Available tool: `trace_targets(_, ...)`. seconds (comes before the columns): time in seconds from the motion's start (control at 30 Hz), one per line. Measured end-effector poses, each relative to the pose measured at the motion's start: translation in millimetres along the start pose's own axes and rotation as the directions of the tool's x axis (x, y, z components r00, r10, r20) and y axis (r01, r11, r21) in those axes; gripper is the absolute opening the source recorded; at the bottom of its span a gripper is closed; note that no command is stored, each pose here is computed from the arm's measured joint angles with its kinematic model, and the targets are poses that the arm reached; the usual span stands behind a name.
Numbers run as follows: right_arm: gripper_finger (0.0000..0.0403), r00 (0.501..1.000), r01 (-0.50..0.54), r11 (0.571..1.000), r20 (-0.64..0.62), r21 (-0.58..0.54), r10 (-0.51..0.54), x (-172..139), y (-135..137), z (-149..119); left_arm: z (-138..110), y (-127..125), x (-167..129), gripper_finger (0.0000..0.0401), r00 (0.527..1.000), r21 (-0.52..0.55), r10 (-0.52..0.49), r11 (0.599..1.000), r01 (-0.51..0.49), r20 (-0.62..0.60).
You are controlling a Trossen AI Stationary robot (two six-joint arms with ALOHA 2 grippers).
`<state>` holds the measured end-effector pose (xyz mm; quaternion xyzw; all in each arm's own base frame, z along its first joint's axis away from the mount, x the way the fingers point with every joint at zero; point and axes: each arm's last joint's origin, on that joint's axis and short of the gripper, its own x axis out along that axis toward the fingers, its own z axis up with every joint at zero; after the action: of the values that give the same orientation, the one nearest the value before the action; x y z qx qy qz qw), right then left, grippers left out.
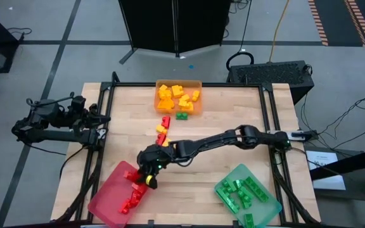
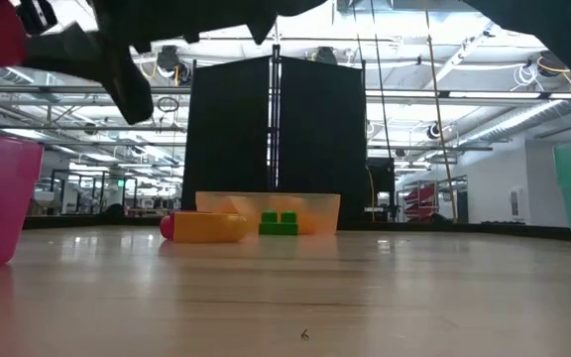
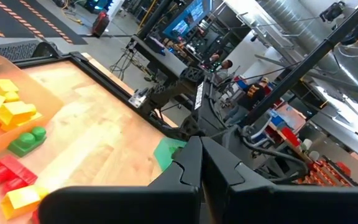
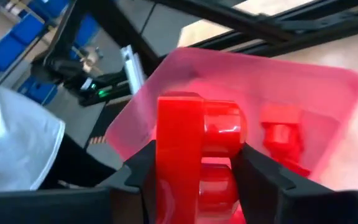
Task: Sort blocks
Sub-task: Put the red 2 stud game piece into the pink bin
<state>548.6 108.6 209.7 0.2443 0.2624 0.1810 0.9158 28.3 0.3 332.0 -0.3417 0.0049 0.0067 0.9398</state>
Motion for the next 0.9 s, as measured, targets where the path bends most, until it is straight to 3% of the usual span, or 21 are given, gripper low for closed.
trace_targets(0.13, 0.0147, 1.000, -0.013, 0.998, -0.012, -0.062, 0.012, 2, 6, -4, 0, 0, 0, 0.0004, 1.000, 0.000, -0.001, 1.000, 0.001, 0.001)
trace_targets(0.43, 0.0147, 0.997, 0.065, 0.993, 0.038, -0.094, -0.061, 2, 5, -2, 0, 0, 0, 0.0004, 1.000, -0.001, -0.001, 1.000, 0.001, 0.001)
trace_targets(0.6, 0.0147, 0.997, 0.059, 0.994, 0.062, -0.096, -0.053, 2, 5, 1, 0, 0, 0, 0.0004, 1.000, -0.001, -0.001, 1.000, 0.001, 0.001)
trace_targets(0.7, 0.0147, 0.993, 0.036, 0.993, 0.116, -0.116, -0.022, -2, 16, 16, 0, 0, 0, 0.0004, 1.000, -0.001, -0.001, 1.000, 0.001, 0.001)
trace_targets(0.9, 0.0147, 0.969, 0.087, 0.973, 0.244, -0.216, -0.032, -19, 35, 51, 0, 0, 0, 0.0004, 1.000, 0.000, -0.001, 1.000, 0.001, 0.002)
